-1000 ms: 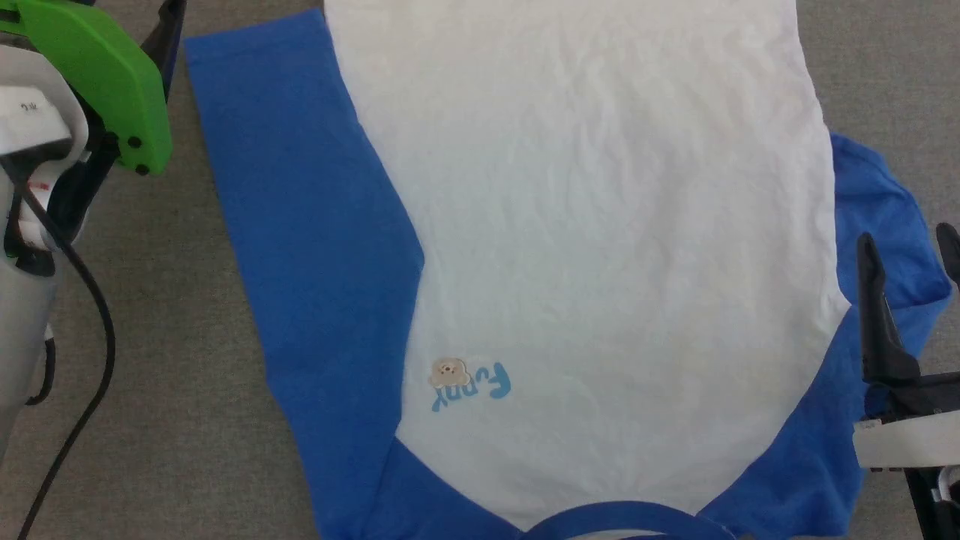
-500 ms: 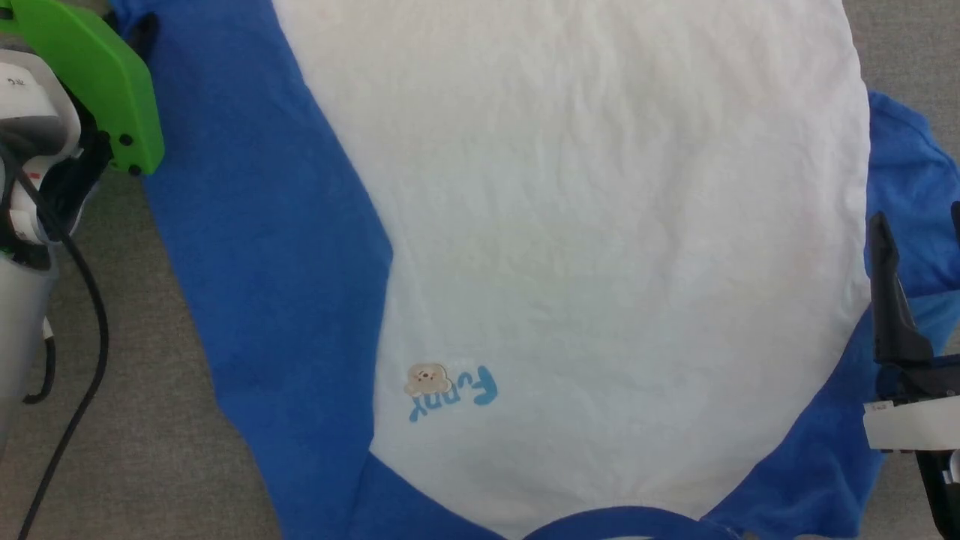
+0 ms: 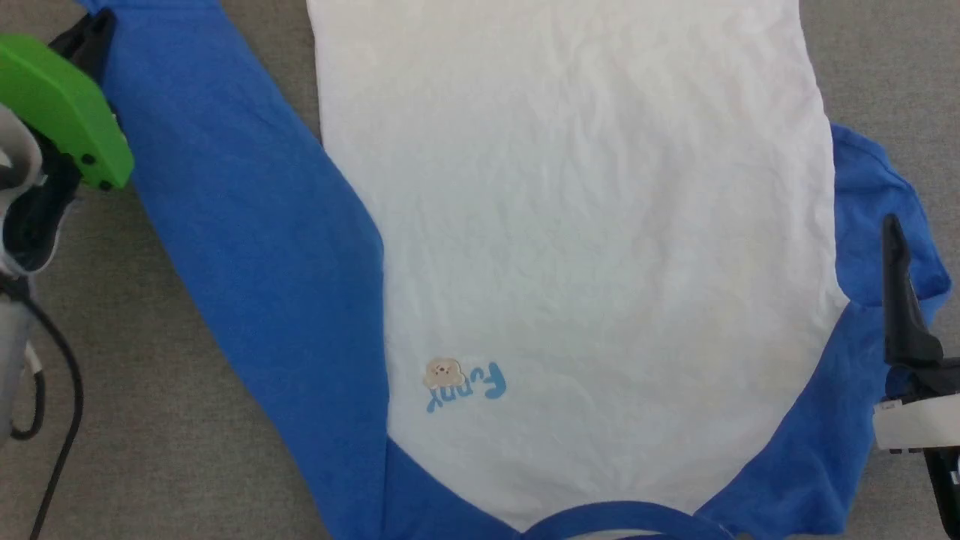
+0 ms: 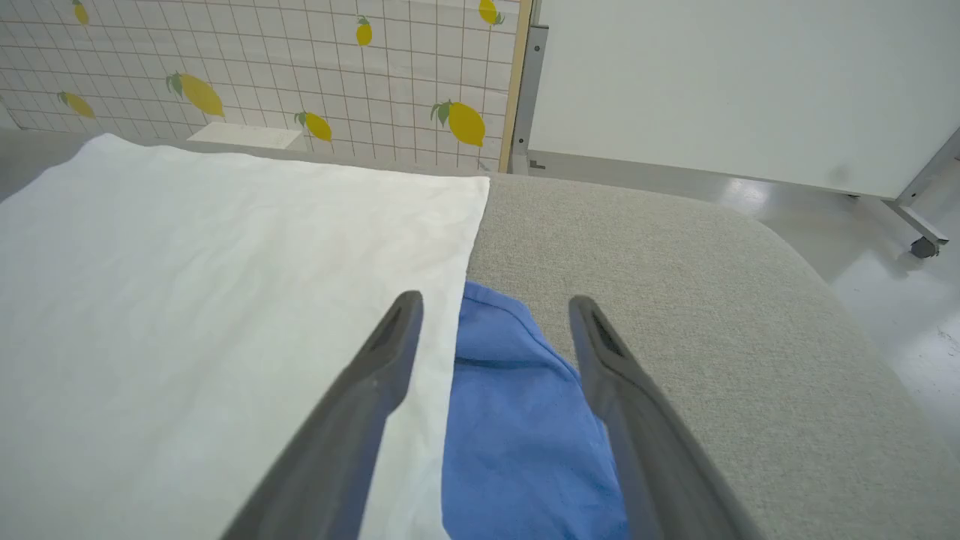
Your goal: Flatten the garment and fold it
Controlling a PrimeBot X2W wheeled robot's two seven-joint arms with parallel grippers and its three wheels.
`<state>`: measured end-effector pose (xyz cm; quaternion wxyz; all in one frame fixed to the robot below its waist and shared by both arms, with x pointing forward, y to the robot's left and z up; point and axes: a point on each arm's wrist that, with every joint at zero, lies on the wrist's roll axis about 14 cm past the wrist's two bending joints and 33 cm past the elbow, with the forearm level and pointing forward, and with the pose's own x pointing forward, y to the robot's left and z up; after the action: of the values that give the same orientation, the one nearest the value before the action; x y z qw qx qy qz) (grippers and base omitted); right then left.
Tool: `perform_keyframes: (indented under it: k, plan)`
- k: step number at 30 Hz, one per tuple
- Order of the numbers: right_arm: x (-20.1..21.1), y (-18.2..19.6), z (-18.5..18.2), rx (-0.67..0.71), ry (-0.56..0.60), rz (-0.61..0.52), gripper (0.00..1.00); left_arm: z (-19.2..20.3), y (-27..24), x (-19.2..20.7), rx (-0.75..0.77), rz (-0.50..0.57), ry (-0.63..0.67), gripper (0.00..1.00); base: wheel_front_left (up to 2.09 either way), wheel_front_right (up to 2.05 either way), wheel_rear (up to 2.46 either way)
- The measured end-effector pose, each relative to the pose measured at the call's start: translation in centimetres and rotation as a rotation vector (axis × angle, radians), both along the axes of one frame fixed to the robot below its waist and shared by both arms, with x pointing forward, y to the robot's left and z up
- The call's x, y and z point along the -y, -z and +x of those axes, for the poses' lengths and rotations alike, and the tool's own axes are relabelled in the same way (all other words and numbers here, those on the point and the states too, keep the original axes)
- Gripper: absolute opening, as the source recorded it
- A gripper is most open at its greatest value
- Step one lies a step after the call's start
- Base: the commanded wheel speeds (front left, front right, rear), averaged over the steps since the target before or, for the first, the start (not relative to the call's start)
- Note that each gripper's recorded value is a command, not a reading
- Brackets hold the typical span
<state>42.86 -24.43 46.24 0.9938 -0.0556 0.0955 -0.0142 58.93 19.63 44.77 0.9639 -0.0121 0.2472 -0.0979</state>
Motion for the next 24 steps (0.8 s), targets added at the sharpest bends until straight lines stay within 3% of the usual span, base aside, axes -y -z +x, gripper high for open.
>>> perform_keyframes:
  k: [9, 16, 24]
  plan:
    - [-0.3, -3.2, -2.9, 0.047, 0.025, 0.022, 1.00, -5.4, -7.8, -7.0, 0.161, -0.016, -0.142, 0.00, 0.00, 0.00, 0.00]
    - [-1.4, -5.6, -4.8, 0.098, 0.012, 0.047, 1.00, -12.6, -11.9, -11.0, 0.270, -0.073, -0.281, 0.00, 0.00, 0.00, 0.00]
    - [-2.4, -8.0, -6.3, 0.161, -0.008, 0.064, 1.00, -19.9, -15.6, -11.0, 0.397, -0.212, -0.338, 0.00, 0.00, 0.00, 0.00]
